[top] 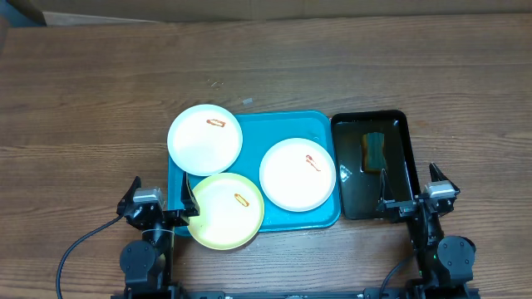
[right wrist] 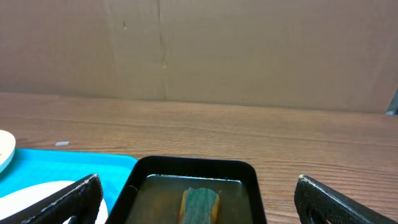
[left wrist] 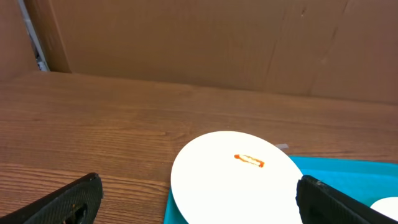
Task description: Clean dirty plates on tray and stack at the side
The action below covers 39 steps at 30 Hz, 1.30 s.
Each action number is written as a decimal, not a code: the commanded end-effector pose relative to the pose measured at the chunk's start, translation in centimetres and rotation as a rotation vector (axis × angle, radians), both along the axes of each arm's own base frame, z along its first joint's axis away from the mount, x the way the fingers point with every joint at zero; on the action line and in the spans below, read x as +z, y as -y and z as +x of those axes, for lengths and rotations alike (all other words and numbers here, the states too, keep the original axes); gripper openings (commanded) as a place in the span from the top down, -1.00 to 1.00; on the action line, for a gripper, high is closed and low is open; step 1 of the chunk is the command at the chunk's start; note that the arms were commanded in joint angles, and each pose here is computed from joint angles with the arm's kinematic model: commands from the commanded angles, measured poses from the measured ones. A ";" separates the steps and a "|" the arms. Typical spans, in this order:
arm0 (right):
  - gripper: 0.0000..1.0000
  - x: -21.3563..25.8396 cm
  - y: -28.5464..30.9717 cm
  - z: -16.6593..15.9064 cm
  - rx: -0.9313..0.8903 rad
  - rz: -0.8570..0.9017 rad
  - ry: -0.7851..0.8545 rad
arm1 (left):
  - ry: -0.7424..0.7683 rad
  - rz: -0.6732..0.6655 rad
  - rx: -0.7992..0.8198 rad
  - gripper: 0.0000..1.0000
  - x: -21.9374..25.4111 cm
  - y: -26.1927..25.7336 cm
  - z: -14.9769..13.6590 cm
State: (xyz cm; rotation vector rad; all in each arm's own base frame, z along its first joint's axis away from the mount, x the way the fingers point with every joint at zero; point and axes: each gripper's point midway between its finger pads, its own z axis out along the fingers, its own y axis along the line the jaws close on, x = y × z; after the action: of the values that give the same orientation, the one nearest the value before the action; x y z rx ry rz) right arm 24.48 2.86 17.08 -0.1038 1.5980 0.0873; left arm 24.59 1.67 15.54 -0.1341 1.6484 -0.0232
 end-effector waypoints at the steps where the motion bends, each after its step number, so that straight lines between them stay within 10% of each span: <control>1: -1.00 -0.2 0.1 0.0 -0.003 0.000 0.004 | 0.002 0.023 0.005 -1.00 0.0 -0.1 0.0; 20: -1.00 -0.2 0.1 0.0 -0.003 0.000 0.004 | 0.052 -0.091 0.007 -1.00 1.2 0.0 0.0; 39: -1.00 -0.2 0.1 0.0 -0.003 0.000 0.004 | -0.137 -0.201 -0.143 -1.00 17.6 3.0 0.1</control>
State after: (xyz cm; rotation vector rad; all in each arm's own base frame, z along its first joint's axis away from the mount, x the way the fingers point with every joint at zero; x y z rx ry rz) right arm 24.48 2.86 17.09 -0.1029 1.5977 0.0876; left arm 23.81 0.32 30.21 -0.2198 1.6919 -0.2068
